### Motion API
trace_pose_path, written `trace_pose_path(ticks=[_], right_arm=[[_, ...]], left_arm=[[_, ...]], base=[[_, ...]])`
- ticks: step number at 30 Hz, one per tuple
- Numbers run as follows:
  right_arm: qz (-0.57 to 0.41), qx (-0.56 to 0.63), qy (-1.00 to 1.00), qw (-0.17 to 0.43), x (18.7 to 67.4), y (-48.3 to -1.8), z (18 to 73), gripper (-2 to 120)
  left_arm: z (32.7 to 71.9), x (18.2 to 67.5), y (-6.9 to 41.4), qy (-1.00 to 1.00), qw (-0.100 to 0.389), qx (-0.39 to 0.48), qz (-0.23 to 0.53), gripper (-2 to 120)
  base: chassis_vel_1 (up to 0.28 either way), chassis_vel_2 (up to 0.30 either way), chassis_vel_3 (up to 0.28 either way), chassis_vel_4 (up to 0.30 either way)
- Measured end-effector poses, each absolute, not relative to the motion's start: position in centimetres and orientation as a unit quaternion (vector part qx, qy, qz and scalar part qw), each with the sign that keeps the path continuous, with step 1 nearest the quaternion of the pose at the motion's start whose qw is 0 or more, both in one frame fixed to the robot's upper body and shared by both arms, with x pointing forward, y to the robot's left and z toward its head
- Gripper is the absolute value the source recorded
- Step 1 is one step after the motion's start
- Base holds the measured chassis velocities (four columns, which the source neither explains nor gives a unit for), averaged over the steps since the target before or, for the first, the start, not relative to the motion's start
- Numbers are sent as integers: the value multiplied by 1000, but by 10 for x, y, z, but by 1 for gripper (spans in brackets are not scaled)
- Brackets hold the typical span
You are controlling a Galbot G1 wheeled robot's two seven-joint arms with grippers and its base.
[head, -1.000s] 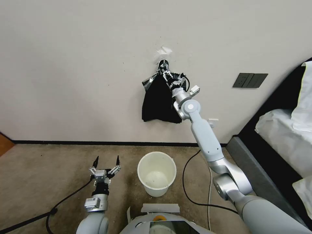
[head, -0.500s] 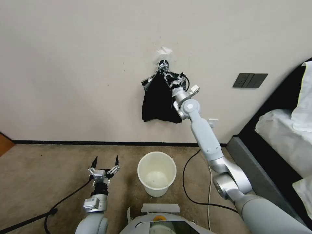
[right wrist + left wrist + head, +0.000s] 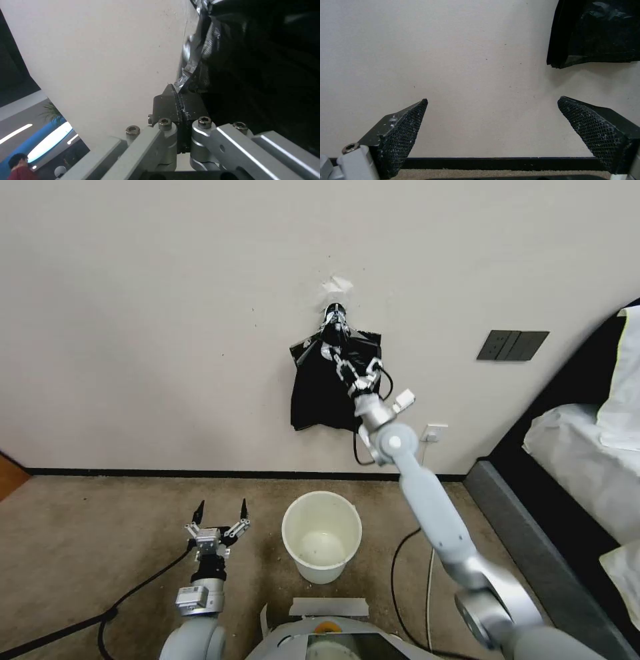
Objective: Place a trash bag onto the trash bin.
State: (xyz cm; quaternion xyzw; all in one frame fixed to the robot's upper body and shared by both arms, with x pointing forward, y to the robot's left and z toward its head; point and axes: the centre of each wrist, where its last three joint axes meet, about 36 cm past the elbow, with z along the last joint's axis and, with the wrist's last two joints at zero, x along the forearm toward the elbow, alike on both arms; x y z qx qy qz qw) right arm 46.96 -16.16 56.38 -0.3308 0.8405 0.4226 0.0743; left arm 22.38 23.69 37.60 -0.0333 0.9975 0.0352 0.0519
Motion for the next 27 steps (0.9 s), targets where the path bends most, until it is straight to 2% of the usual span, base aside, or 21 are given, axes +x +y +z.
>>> trace_pose_path(ticks=[9,27], right_arm=[[396,-308,865,33,424,-171,526,0],[353,-305,884,8,379,-168,507,0]], left_arm=[[376,226,228,998,55,-24,28,100],[380,227,221,998,64,-15,21,100]], base=[[0,0,0,0],[0,0,0,0]])
